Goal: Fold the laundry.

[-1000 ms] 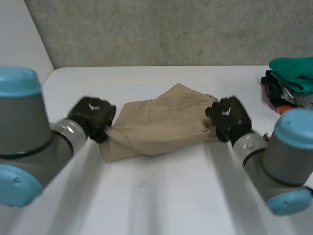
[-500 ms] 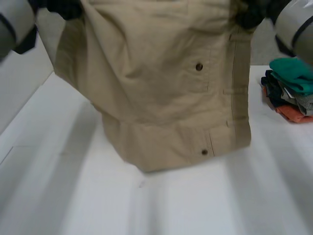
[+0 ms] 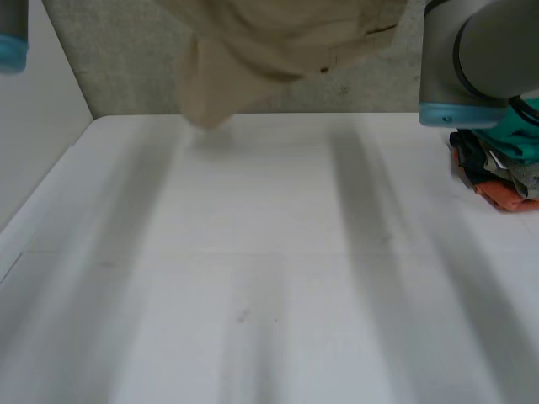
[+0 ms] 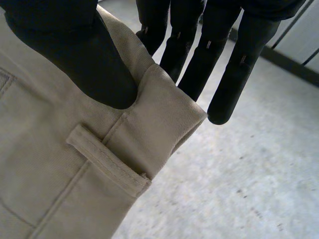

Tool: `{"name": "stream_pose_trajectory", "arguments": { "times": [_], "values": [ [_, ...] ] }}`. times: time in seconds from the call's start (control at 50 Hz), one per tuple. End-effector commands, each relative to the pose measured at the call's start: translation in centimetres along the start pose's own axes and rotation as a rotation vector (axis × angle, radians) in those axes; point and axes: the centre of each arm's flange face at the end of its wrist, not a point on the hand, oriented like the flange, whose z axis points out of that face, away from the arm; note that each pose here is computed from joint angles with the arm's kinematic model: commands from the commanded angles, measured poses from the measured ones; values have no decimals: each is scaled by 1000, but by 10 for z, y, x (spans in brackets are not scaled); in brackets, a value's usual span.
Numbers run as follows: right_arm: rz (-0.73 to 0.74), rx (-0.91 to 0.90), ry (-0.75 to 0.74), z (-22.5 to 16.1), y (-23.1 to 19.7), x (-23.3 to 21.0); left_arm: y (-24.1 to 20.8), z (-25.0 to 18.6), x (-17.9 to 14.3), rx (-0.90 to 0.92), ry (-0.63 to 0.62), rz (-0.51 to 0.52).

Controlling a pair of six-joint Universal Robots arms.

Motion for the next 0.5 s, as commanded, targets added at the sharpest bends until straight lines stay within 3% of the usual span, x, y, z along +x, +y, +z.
{"name": "stream_pose_trajectory", "arguments": {
  "times": [0.02, 0.14, 0.24, 0.38, 0.5],
  "values": [
    [12, -301, -193, -61, 41, -16, 52, -68, 13, -306, 102, -55],
    [5, -592, -317, -139, 96, -22, 116, -151, 36, -604, 239, -61],
    [-40, -833, -378, -210, 145, -19, 166, -223, 53, -849, 361, 20],
    [-102, -987, -459, -253, 153, -16, 171, -268, 57, -1048, 448, 121],
    [-207, -1112, -604, -277, 124, -10, 141, -291, 53, -1198, 523, 151]
  ]
}}
